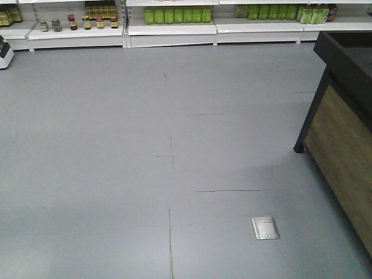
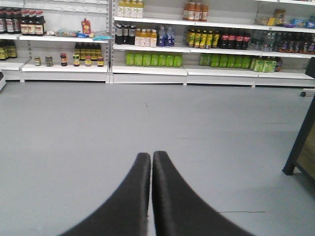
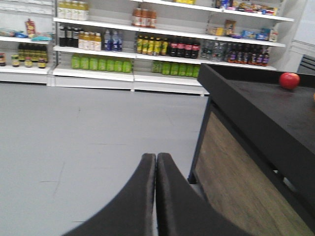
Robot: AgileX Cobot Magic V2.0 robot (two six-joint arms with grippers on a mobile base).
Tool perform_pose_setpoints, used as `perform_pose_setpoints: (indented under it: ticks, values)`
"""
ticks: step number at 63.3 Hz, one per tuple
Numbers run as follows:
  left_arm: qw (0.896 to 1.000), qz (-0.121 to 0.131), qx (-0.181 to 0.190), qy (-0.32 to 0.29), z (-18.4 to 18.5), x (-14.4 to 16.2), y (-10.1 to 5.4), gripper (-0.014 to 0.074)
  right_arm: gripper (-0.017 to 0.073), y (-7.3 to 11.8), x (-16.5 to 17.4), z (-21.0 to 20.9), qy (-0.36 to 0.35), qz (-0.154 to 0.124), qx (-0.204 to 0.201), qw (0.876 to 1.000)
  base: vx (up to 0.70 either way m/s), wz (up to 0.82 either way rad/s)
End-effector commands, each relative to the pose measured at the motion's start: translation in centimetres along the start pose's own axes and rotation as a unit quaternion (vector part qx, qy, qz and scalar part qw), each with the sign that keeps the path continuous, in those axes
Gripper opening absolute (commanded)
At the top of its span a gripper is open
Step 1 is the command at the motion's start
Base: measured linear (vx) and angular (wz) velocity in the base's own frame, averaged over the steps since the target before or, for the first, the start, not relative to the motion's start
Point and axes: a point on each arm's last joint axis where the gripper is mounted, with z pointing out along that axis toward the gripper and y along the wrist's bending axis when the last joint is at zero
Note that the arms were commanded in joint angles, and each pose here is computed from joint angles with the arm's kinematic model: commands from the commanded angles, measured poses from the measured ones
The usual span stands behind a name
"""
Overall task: Pick three apples into basket with both arms
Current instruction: 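Drive the base across the floor toward the fruit display tables, then turn the base to face the light-blue basket on the table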
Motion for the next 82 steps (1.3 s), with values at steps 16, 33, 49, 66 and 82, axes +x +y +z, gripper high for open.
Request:
perform_pose_setpoints:
  ticks: [16, 33, 49, 66, 82]
  values:
    - [0.999, -0.004, 0.009, -0.033, 0.0, -0.17, -0.08, -0.0006, -0.0009, -0.05, -0.41, -0.09, -0.041, -0.003, 0.005, 0.999, 0.15, -0.4]
    - [0.999, -0.004, 0.009, -0.033, 0.0, -0.17, -0.08, -0.0006, -0.0009, -0.05, -0.41, -0.09, -0.041, -0.003, 0.005, 0.999, 0.16, -0.58]
    - [0.999, -0.004, 0.009, -0.033, 0.0, -0.17, -0.08, -0.0006, -0.0009, -0.05, -0.41, -0.09, -0.041, -0.003, 0.005, 0.999, 0.17, -0.61]
    - [0.999, -0.004, 0.009, -0.033, 0.0, -0.17, -0.08, -0.0006, -0.0009, -0.05, -0.41, -0.09, -0.041, -0.003, 0.005, 0.999, 0.16, -0.53]
    - [0.999, -0.004, 0.009, -0.033, 0.0, -0.17, -0.08, -0.0006, -0.0009, -0.05, -0.41, -0.09, -0.041, -0.003, 0.005, 0.999, 0.15, -0.58]
